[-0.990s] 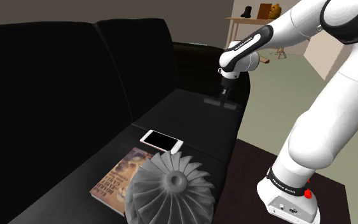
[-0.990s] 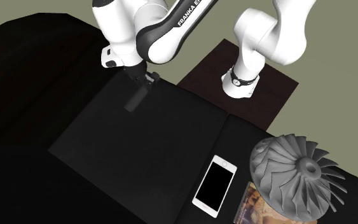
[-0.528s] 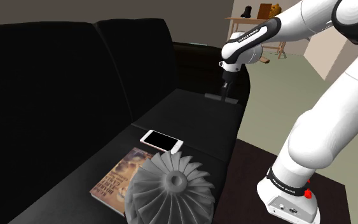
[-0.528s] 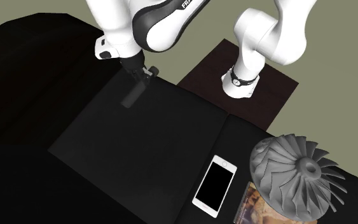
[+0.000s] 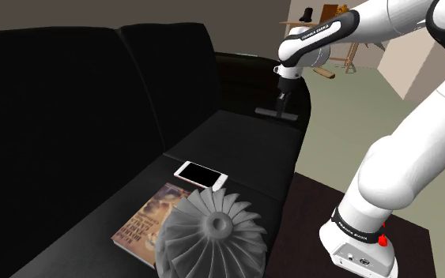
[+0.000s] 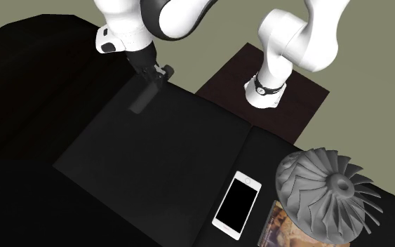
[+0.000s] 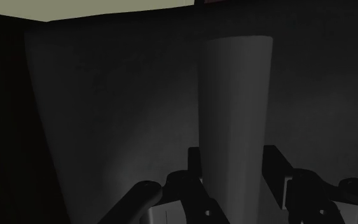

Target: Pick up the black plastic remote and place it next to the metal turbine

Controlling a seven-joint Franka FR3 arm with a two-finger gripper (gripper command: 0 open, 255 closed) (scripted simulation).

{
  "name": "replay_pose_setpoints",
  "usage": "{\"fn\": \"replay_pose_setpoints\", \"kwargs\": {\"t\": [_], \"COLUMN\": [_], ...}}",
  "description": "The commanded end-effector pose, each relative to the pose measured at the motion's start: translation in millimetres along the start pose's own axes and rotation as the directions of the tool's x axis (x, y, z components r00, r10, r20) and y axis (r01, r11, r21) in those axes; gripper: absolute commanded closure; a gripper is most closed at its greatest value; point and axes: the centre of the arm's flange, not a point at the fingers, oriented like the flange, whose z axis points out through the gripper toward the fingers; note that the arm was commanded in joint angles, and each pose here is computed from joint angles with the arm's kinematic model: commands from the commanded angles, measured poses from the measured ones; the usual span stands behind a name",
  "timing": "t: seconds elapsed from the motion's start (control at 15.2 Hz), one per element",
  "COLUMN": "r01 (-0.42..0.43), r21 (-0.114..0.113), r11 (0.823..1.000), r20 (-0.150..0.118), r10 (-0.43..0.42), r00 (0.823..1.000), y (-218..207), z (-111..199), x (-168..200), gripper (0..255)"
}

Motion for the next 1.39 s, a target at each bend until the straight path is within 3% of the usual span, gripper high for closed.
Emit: {"fn": "replay_pose_setpoints", "kwargs": {"t": [0.0, 0.79, 1.32], "r01": [0.000, 0.000, 0.000], "r21": [0.000, 0.000, 0.000], "r11": [1.000, 1.000, 1.000], "r20": [0.000, 0.000, 0.000], "r10": [0.000, 0.000, 0.000], "r00": [1.000, 1.000, 1.000], "y": [-0.7, -6.0, -110.7], "z": [-10.7, -71.7, -62.9], "x": [-0.8, 0.2, -9.5], "gripper": [255, 255, 255]}}
